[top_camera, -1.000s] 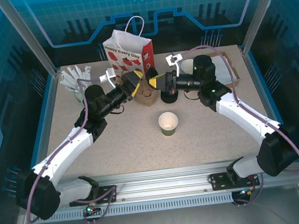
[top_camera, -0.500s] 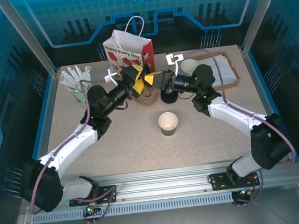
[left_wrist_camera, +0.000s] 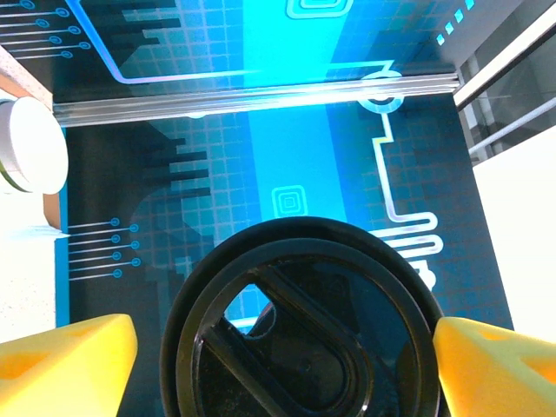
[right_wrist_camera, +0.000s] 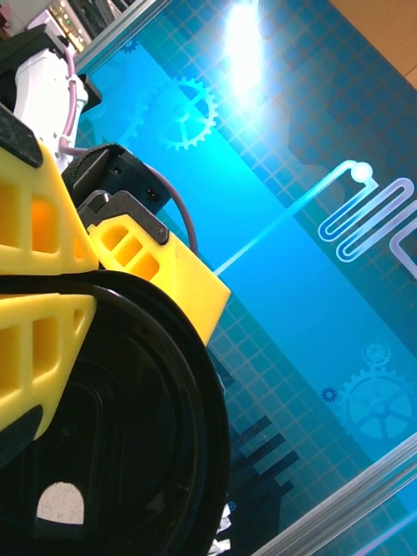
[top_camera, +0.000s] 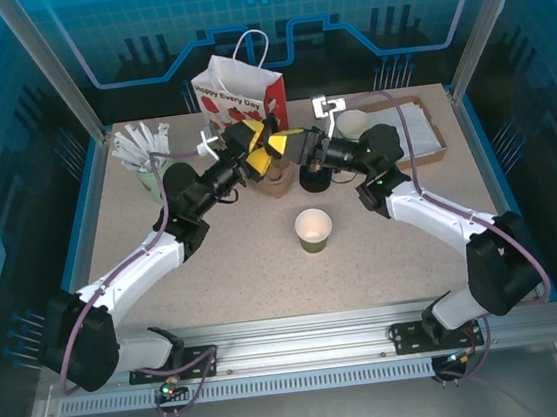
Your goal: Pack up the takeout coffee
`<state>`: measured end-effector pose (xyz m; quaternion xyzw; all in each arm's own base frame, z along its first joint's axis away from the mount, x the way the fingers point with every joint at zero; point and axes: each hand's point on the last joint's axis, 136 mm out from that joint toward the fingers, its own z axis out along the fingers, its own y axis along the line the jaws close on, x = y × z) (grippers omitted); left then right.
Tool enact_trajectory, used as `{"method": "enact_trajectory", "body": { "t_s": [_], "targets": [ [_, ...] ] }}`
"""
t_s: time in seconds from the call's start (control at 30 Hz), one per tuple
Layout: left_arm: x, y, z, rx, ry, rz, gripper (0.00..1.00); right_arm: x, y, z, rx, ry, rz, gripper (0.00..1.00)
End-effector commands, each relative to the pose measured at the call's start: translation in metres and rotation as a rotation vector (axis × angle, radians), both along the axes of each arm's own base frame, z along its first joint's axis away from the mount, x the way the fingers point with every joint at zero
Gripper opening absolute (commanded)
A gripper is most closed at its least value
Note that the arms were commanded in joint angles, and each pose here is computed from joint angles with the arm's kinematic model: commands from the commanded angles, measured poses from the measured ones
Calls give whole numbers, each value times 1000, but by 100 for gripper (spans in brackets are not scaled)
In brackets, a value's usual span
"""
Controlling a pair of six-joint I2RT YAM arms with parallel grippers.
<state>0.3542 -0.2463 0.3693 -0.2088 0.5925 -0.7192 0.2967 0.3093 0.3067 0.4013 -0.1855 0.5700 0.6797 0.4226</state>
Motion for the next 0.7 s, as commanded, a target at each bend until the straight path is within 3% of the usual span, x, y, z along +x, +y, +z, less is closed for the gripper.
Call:
{"method": "enact_trajectory", "body": {
  "t_s": [0.0, 0.3, 0.67],
  "targets": [
    [-4, -3, 10, -46, -29, -23, 87, -6, 3, 12, 42, -42, 15, 10],
    [-6, -5, 14, -57, -40, -40, 85, -5, 8, 12, 44, -31, 30, 10],
    [-6, -5, 12, -60, -42, -40, 73, -4, 10, 11, 39, -28, 33, 10]
  ]
}}
